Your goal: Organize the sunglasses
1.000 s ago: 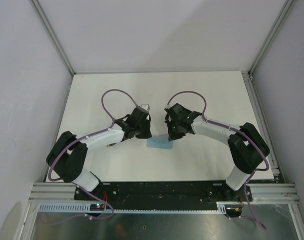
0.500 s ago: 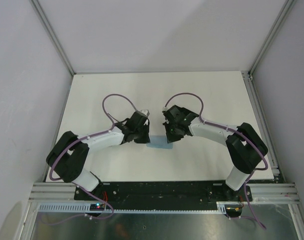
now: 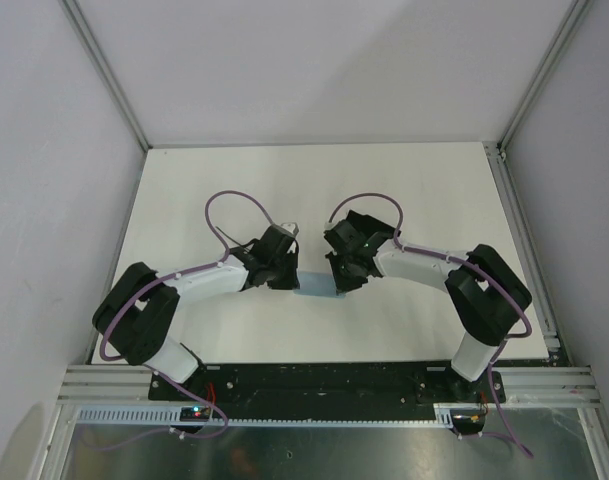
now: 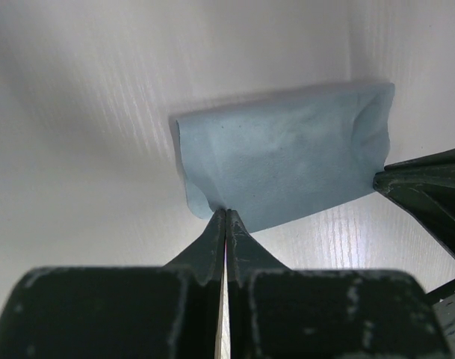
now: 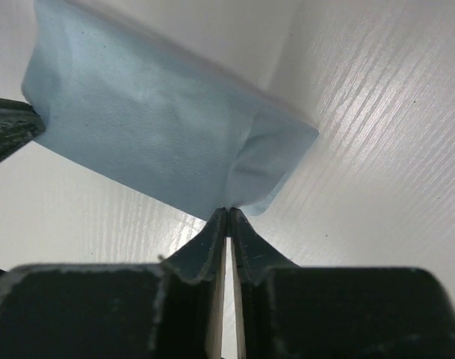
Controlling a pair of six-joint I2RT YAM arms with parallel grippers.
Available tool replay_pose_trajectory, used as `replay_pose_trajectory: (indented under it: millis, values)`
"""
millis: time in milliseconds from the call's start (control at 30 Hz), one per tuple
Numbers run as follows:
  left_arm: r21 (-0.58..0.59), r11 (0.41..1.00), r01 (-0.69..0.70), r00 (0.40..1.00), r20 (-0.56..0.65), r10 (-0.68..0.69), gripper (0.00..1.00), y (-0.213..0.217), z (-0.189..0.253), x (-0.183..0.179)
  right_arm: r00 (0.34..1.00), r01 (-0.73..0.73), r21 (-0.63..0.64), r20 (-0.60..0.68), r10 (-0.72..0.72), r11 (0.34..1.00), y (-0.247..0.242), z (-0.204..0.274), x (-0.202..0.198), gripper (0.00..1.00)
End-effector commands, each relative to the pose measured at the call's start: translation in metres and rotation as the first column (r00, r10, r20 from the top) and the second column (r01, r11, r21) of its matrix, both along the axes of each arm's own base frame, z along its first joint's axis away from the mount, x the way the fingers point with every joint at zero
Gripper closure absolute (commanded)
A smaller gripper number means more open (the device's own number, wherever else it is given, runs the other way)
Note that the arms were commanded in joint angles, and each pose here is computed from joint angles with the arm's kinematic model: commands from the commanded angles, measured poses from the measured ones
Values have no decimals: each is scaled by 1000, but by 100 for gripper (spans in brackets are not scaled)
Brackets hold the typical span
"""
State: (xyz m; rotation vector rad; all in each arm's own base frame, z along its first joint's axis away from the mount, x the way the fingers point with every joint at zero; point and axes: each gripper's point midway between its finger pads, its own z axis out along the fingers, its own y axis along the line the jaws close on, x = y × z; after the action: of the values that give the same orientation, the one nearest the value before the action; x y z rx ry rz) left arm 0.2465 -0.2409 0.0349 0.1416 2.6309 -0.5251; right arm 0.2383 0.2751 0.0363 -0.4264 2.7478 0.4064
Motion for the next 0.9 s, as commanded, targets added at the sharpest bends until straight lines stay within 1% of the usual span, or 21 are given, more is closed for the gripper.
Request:
replay_pose_trajectory:
  millis: [0,33,100,200,267,367,433,533,600,767,867]
  values:
    - [-8,1000,21,999,29,-20,100,-1,2,4,1000,14,-17,7,-14,1000,-1,-6,0,84]
    - [-8,1000,20,999,31,-20,100,-1,2,4,1000,16,-16,10,-16,1000,-2,-5,0,80]
    - [-8,1000,22,999,34,-22,99,-1,3,5,1000,18,-14,18,-18,1000,-2,-2,1,76]
    - [-6,1000,23,999,43,-23,96,0,5,5,999,32,-7,28,-32,999,-7,4,5,74]
    - [-3,1000,20,999,51,-19,92,1,7,6,998,40,-1,38,-40,999,-10,10,8,71]
    - [-1,1000,14,998,62,-14,78,2,9,8,997,50,6,51,-50,999,-16,17,12,66]
    - [1,1000,8,997,71,-8,69,4,11,8,995,64,-5,71,-63,998,-20,18,18,65]
    - [14,999,-28,995,91,27,59,13,16,13,994,70,-5,90,-69,998,-22,18,25,65]
    - [19,999,-48,994,101,46,57,17,17,18,992,69,-2,108,-69,998,-21,17,31,65]
    - [43,998,-54,992,117,49,56,17,17,30,984,72,-24,167,-67,997,-22,10,48,64]
    - [64,997,-51,992,122,43,56,17,15,39,984,73,-36,168,-66,997,-24,1,54,64]
